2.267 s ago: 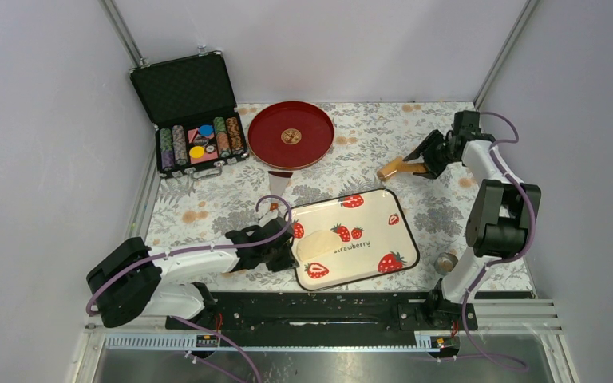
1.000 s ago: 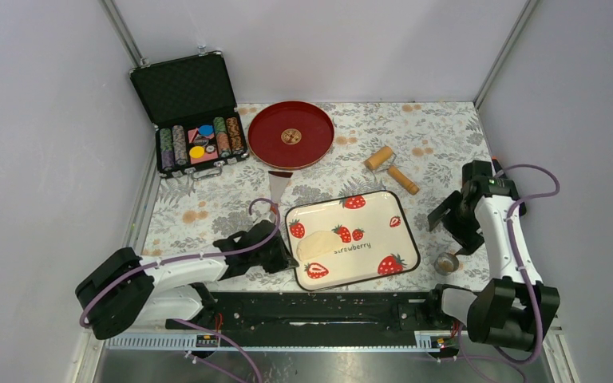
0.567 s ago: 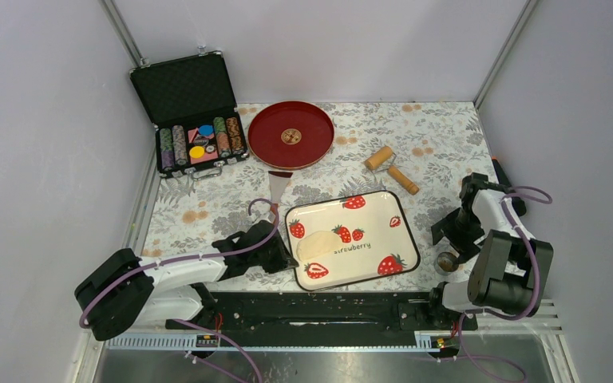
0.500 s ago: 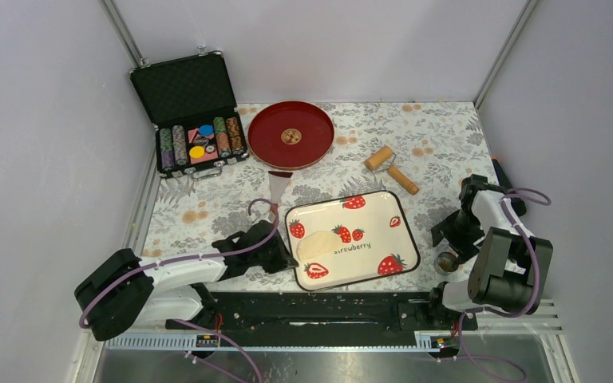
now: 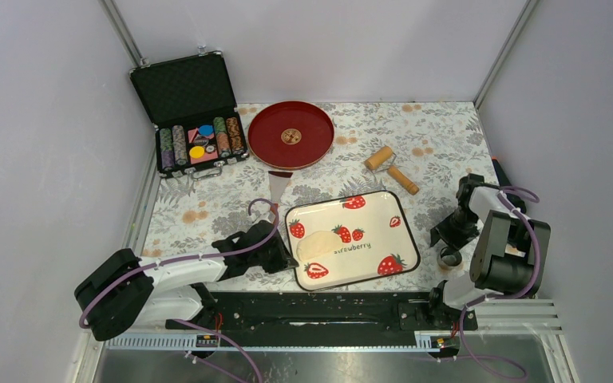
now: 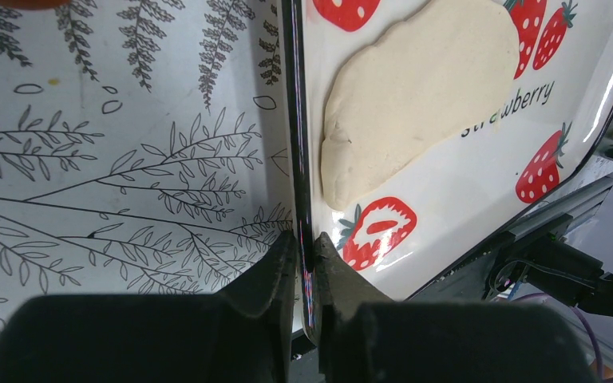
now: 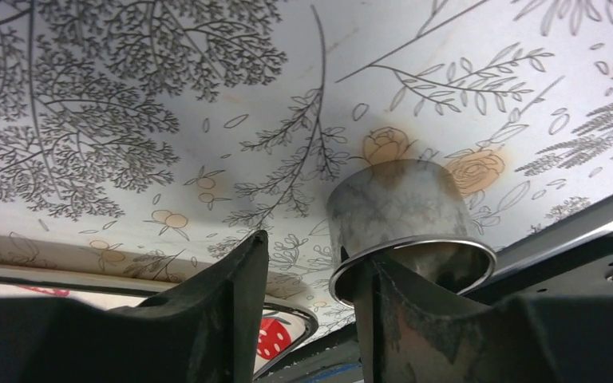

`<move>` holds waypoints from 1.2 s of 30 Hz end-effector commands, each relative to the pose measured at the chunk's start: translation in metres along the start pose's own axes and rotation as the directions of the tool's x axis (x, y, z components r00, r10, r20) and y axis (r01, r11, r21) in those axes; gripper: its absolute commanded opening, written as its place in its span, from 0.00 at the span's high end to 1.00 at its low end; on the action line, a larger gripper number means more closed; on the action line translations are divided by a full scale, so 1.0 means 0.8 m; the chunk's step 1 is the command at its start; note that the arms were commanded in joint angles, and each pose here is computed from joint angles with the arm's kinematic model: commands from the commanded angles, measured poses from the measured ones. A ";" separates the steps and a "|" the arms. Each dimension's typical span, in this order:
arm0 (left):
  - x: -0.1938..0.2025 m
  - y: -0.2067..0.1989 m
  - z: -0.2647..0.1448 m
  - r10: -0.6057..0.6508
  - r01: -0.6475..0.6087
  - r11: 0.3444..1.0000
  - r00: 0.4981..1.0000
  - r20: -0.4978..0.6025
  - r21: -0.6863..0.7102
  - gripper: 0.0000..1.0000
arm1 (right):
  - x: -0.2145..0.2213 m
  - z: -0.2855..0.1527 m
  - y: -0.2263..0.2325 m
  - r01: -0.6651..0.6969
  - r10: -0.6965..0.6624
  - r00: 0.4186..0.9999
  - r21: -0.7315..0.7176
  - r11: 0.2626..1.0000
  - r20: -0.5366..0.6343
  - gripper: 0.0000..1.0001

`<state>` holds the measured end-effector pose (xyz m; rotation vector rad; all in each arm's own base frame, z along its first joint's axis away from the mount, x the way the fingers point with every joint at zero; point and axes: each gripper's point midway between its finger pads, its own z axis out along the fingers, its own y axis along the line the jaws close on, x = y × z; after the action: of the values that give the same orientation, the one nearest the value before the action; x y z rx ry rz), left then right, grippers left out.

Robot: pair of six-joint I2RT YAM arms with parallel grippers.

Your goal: Roll out the dumpling wrappers from the dough

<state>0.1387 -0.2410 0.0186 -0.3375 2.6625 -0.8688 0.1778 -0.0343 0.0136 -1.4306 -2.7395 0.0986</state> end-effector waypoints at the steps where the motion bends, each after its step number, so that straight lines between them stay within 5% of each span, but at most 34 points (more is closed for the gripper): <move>1: 0.009 0.022 0.001 0.020 -0.022 0.998 0.999 -0.026 -0.057 1.00 | -0.006 -0.008 0.022 0.030 -0.032 0.999 -0.078 0.996 -0.016 0.54; 3: 0.008 0.022 0.001 0.021 -0.022 0.998 0.999 -0.025 -0.057 1.00 | -0.008 -0.012 0.031 0.039 -0.042 0.999 -0.107 0.994 -0.023 0.56; 6: 0.009 0.022 0.000 0.021 -0.022 0.998 0.999 -0.027 -0.056 1.00 | -0.012 -0.018 0.041 0.048 -0.053 0.998 -0.138 0.989 -0.029 0.73; 18: 0.007 0.021 0.001 0.021 -0.023 0.998 1.000 -0.022 -0.065 1.00 | -0.024 -0.026 0.065 0.107 -0.120 0.991 -0.187 0.977 -0.057 0.83; 21: 0.006 0.021 0.001 0.018 -0.020 0.998 1.000 -0.021 -0.067 1.00 | -0.027 -0.028 0.064 0.139 -0.151 0.987 -0.176 0.975 -0.055 0.99; 36: 0.003 0.018 0.004 0.035 -0.037 0.996 0.999 -0.026 -0.081 1.00 | -0.021 -0.133 0.090 0.292 -0.268 0.955 -0.228 0.929 0.129 1.00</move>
<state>0.1394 -0.2415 0.0179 -0.3382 2.6733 -0.8542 0.2499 -0.0156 0.0729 -1.1780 -2.9762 -0.1996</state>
